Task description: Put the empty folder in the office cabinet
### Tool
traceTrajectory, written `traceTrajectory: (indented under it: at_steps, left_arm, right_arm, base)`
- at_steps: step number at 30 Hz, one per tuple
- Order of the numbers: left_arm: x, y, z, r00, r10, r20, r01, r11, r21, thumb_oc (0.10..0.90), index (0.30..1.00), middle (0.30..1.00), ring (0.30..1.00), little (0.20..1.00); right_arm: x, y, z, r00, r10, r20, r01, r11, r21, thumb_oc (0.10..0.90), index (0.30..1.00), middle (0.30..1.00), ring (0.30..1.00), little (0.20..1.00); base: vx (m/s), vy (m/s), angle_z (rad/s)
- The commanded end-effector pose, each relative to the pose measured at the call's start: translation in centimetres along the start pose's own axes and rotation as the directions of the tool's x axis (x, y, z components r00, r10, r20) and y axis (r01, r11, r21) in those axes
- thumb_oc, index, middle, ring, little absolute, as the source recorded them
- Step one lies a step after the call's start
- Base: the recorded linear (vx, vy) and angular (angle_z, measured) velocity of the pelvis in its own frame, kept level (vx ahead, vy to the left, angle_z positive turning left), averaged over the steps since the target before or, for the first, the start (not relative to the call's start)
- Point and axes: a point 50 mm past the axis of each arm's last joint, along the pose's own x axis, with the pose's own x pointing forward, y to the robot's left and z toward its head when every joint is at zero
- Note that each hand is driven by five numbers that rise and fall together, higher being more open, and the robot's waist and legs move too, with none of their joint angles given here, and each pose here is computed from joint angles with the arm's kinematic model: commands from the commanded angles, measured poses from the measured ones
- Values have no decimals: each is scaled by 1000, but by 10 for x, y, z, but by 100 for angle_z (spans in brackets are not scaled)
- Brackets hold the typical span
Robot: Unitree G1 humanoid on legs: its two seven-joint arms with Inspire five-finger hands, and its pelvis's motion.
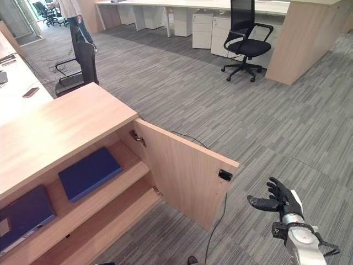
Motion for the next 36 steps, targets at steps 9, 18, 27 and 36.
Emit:
traceTrajectory:
  at_steps: [9,18,27,36]
  left_arm:
    - [-1,14,-14,999,-8,-48,9,1000,20,800,900,900,900,900]
    - [-2,12,-19,996,-45,-71,49,997,56,800,900,900,900,900]
    - [-1,7,-17,996,-51,-67,57,994,94,800,900,900,900,900]
    - [-1,2,-14,997,-35,-66,43,992,119,800,900,900,900,900]
  right_arm:
    - [-8,24,93,872,440,214,-339,858,-385,800,900,900,900,900]
    - [-22,56,134,690,683,241,-517,698,-496,800,900,900,900,900]
    - [-26,92,156,577,679,454,-572,732,-370,800,900,900,900,900]
    - [-32,152,160,477,604,638,-776,631,-16,800,900,900,900,900]
  base:
    - [-1,4,-2]
    - [-5,3,-9]
    - [11,-1,-3]
    - [9,1,-7]
